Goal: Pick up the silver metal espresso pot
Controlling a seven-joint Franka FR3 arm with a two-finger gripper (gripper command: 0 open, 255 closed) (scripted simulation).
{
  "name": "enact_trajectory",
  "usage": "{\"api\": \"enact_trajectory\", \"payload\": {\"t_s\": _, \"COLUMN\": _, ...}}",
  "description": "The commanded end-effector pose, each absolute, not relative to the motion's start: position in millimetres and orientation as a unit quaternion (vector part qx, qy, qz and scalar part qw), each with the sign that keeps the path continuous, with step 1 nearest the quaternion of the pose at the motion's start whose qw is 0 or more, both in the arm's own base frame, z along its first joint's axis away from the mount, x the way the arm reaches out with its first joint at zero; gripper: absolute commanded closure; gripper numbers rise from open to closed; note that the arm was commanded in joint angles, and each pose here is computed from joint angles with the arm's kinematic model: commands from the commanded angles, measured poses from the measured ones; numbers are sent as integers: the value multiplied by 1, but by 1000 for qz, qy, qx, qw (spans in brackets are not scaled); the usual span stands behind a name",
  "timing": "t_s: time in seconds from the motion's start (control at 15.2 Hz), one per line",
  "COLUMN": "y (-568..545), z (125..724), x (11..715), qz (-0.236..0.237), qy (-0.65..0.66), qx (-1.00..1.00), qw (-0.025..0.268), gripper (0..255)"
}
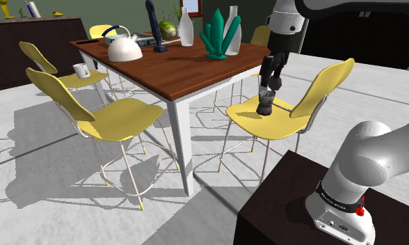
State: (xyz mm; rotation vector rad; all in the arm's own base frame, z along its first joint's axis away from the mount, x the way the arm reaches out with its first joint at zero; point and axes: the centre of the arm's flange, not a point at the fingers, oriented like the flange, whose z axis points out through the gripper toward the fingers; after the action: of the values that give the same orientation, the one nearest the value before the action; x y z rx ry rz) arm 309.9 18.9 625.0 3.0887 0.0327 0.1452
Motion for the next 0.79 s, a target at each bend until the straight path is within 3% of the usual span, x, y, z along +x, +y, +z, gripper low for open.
{"api": "enact_trajectory", "payload": {"t_s": 0.0, "y": 19, "z": 625, "x": 310, "qz": 47, "qy": 11, "qx": 999, "qw": 25, "gripper": 0}}
{"api": "enact_trajectory", "payload": {"t_s": 0.73, "y": -94, "z": 559, "x": 366, "qz": 27, "qy": 192, "qx": 980, "qw": 46, "gripper": 0}}
